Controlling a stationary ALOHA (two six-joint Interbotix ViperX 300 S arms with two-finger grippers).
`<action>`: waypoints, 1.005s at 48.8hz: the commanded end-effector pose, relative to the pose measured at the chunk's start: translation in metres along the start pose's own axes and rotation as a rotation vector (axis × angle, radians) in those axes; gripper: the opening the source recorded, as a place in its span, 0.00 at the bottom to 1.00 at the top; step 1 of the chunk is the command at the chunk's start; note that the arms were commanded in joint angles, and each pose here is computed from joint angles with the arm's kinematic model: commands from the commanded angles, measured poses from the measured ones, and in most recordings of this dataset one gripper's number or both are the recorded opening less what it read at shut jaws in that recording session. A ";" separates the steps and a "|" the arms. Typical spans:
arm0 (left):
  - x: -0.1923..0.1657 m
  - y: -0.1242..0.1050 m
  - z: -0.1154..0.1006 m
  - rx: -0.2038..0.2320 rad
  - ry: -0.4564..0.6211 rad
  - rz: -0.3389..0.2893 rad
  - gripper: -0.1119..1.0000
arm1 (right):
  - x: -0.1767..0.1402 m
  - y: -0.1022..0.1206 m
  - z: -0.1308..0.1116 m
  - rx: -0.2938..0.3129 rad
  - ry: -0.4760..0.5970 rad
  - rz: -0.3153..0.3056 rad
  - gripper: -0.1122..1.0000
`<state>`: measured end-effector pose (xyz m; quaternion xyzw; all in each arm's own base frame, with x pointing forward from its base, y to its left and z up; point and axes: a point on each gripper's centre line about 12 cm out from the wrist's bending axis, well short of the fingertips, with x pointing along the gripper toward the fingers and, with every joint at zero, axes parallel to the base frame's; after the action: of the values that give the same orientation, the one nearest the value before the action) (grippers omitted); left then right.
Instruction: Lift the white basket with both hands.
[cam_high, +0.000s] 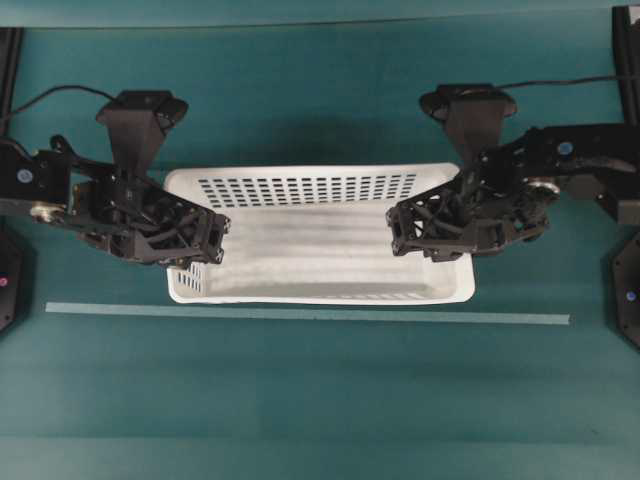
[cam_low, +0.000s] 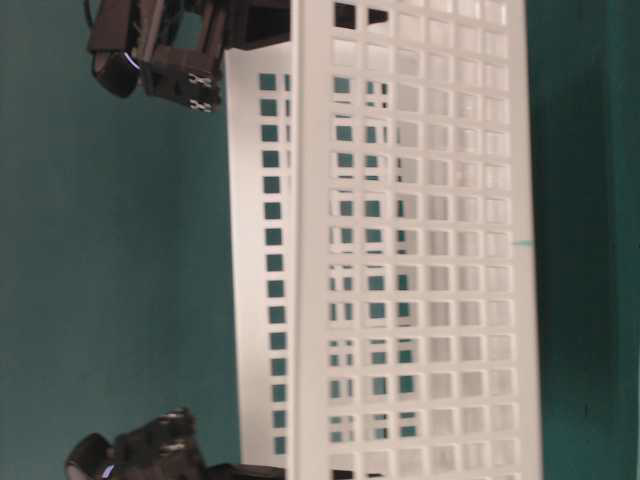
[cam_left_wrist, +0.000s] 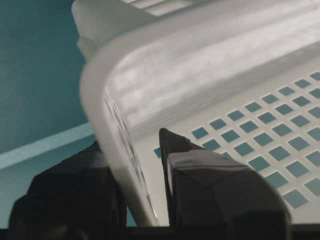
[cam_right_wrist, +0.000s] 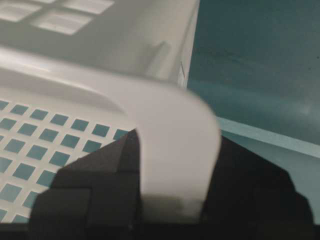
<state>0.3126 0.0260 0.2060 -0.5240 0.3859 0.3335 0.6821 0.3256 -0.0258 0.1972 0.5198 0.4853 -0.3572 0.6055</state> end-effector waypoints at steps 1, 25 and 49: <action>0.011 0.000 0.003 0.023 -0.013 -0.012 0.21 | 0.014 0.007 -0.014 -0.078 0.025 -0.018 0.26; 0.037 -0.001 0.008 0.087 -0.011 0.011 0.20 | 0.030 0.011 -0.019 -0.024 0.025 -0.008 0.26; 0.035 0.008 0.005 0.084 -0.006 0.025 0.18 | 0.045 0.000 -0.022 0.007 0.013 0.010 0.26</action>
<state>0.3192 0.0318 0.1677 -0.4973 0.4114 0.3371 0.6854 0.3268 -0.0144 0.1618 0.5384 0.4771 -0.3717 0.5868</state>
